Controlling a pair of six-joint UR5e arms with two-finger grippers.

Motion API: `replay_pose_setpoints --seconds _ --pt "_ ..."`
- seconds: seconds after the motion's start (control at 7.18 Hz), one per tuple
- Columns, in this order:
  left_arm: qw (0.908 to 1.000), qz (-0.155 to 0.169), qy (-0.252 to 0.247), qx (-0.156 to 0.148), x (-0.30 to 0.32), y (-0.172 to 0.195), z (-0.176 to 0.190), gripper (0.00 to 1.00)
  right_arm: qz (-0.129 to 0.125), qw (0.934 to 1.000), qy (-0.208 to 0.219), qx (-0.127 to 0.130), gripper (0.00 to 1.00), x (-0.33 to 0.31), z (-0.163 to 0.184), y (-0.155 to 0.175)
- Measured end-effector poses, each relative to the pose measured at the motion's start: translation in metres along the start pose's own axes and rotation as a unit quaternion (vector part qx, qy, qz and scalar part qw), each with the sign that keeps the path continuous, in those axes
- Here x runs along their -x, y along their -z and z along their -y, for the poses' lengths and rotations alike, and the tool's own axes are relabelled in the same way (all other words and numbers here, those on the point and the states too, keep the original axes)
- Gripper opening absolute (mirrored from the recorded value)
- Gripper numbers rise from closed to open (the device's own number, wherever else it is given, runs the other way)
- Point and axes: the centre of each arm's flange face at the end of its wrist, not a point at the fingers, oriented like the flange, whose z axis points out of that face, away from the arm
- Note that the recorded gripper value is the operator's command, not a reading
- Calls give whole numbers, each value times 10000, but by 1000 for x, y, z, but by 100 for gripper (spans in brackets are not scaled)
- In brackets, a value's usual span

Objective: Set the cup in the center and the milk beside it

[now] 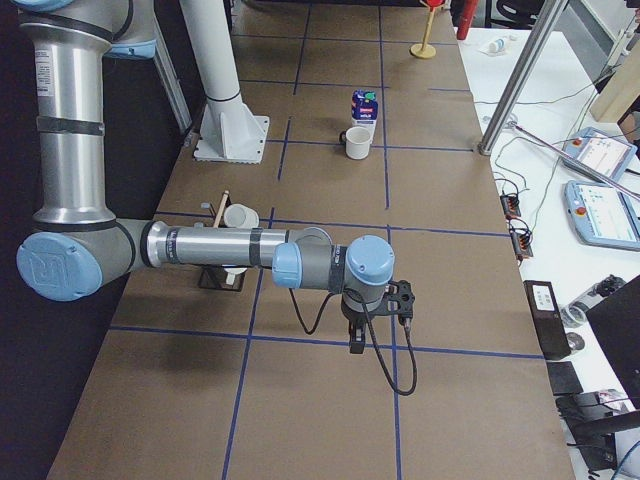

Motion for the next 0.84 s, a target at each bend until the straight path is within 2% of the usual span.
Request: replay_pose_setpoints --seconds 0.84 --pt "10000 6 -18 -28 -1 2 0 100 -4 10000 42 -49 100 3 4 4"
